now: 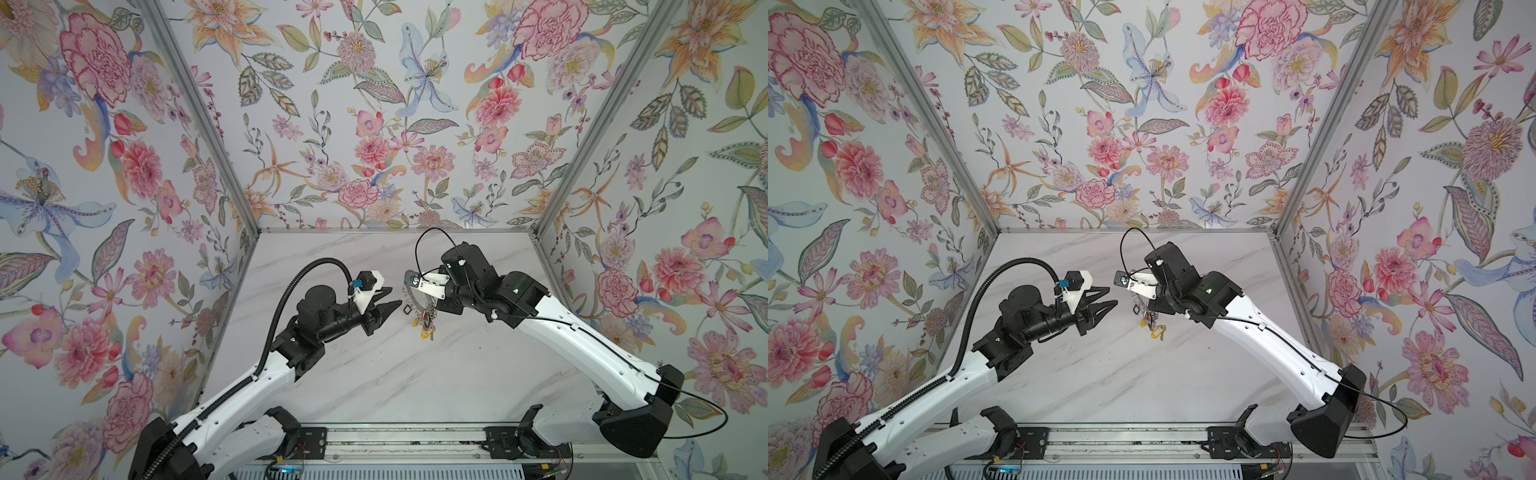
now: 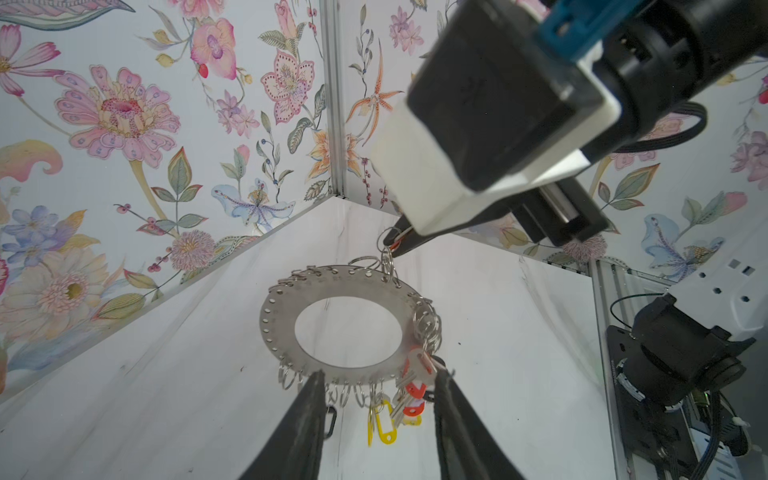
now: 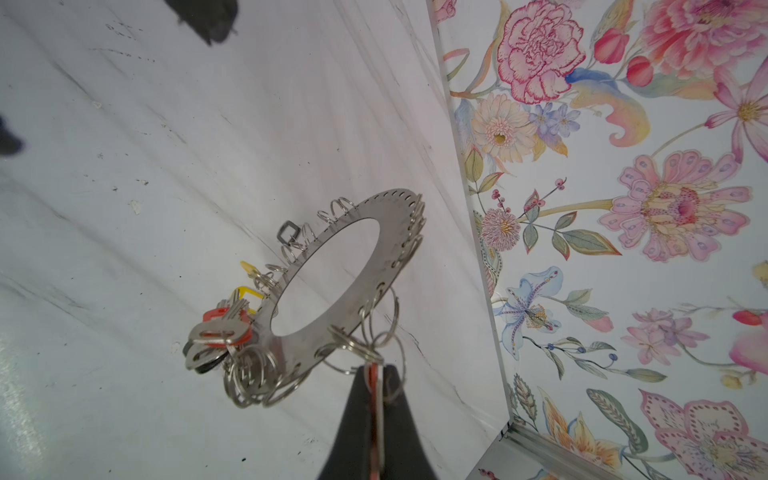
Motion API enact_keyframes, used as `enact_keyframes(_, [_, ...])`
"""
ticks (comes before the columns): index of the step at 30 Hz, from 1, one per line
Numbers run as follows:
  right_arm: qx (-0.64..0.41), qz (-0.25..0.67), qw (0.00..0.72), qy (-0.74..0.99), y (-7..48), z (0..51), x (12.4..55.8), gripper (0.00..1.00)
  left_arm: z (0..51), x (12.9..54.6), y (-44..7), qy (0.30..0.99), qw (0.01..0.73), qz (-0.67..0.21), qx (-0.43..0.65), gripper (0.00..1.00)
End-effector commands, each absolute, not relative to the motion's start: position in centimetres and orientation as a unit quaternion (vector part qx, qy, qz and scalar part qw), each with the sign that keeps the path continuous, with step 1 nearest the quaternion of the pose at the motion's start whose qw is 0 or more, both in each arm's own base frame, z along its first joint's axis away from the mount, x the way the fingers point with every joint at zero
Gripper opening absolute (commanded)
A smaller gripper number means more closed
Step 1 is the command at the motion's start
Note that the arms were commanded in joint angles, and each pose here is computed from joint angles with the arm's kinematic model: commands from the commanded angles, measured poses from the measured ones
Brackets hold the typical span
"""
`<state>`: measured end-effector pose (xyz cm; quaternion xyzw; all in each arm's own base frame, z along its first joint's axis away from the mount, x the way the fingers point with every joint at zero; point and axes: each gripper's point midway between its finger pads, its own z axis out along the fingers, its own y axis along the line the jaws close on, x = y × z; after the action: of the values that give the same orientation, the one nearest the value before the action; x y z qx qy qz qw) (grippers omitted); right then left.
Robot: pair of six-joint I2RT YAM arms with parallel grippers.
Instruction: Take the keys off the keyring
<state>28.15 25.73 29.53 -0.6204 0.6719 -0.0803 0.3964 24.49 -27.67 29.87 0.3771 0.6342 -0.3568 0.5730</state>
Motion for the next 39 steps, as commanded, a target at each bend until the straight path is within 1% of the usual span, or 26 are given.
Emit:
enact_keyframes(1, [-0.623,-0.058,0.431,0.650,27.3,32.1,27.7,0.00,30.9,23.6,-28.8,0.593,0.583,-0.389,0.397,0.43])
enact_keyframes(10, [-0.628,0.014,0.442,0.640,29.0,33.1,25.9,0.00,31.9,23.6,-30.1,0.560,0.603,-0.405,0.399,0.40])
enact_keyframes(14, [-0.628,0.034,0.444,0.638,29.4,33.4,25.5,0.00,32.2,24.0,-30.4,0.558,0.604,-0.407,0.397,0.35])
enact_keyframes(18, [-0.629,0.037,0.444,0.638,29.5,33.3,25.4,0.00,31.6,24.2,-30.7,0.566,0.595,-0.407,0.400,0.33])
enact_keyframes(23, [-0.628,0.042,0.443,0.638,29.6,33.3,25.3,0.00,31.1,24.3,-31.0,0.571,0.592,-0.406,0.399,0.33])
enact_keyframes(29, [-0.628,0.049,0.445,0.636,29.8,33.6,25.1,0.00,30.9,25.5,-31.5,0.581,0.591,-0.393,0.399,0.31])
enact_keyframes(34, [-0.628,0.050,0.444,0.637,29.8,33.5,25.0,0.00,31.1,26.8,-31.4,0.593,0.601,-0.373,0.385,0.25])
enact_keyframes(39, [-0.627,0.039,0.440,0.641,29.5,33.1,25.2,0.00,31.6,26.8,-31.6,0.587,0.604,-0.379,0.384,0.20])
